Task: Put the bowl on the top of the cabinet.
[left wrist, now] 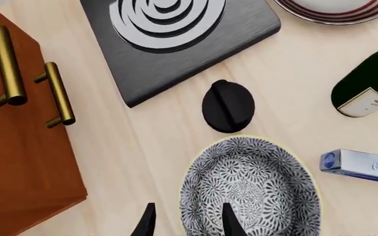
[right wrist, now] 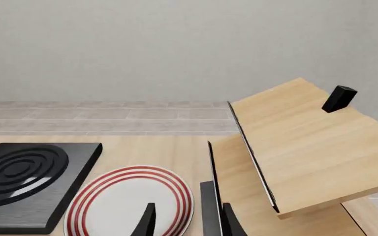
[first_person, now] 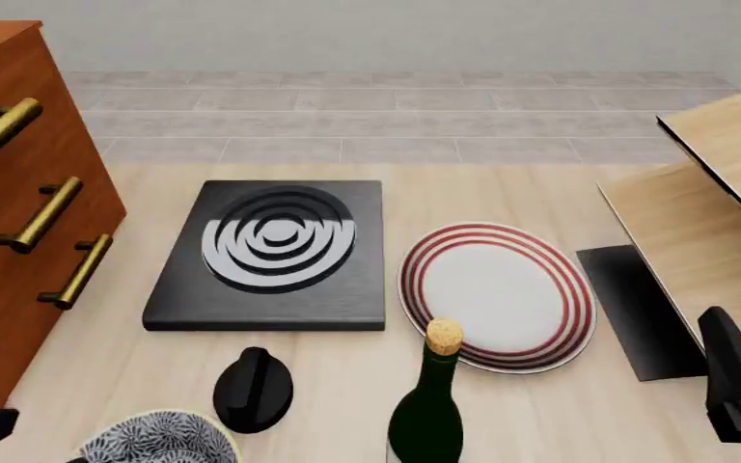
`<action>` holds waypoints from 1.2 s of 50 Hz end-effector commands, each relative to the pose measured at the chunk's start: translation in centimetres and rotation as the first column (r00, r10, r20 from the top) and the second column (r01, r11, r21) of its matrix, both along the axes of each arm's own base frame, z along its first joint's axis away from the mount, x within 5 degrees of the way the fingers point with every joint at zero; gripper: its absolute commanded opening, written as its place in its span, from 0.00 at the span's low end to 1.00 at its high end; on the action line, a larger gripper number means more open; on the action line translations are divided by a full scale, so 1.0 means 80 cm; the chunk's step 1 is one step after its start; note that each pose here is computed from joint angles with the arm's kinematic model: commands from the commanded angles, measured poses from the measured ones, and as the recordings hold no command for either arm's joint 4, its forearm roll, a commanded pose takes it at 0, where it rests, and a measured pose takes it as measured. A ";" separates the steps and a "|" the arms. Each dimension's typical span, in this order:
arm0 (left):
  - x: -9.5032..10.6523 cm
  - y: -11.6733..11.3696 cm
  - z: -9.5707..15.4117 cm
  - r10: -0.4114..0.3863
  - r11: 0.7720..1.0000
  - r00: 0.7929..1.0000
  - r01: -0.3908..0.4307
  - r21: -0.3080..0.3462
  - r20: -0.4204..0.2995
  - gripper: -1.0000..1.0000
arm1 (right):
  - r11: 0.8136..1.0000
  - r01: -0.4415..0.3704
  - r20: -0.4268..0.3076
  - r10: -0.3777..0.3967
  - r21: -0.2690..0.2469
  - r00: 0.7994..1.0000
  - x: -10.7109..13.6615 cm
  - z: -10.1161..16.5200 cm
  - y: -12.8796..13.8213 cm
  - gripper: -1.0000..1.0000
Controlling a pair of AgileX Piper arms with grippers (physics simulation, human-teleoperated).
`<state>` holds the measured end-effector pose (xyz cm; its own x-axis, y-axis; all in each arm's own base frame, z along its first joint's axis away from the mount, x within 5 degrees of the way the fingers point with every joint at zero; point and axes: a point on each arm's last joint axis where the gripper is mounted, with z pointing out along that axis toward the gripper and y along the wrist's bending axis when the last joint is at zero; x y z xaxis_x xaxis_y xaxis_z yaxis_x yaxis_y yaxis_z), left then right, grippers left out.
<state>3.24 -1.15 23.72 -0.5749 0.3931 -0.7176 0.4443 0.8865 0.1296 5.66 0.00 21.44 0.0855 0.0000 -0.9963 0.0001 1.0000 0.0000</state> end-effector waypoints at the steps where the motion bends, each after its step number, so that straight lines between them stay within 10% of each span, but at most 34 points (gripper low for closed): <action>1: 0.000 0.000 -0.009 -0.008 1.000 1.000 0.008 0.014 -0.010 1.00 | 1.000 0.000 0.000 0.000 0.000 1.000 0.000 0.000 0.000 1.00; 60: 0.008 -0.001 -0.060 -0.002 0.998 0.998 0.006 0.063 -0.056 1.00 | 1.000 0.000 0.000 0.000 0.000 1.000 0.000 0.000 0.000 1.00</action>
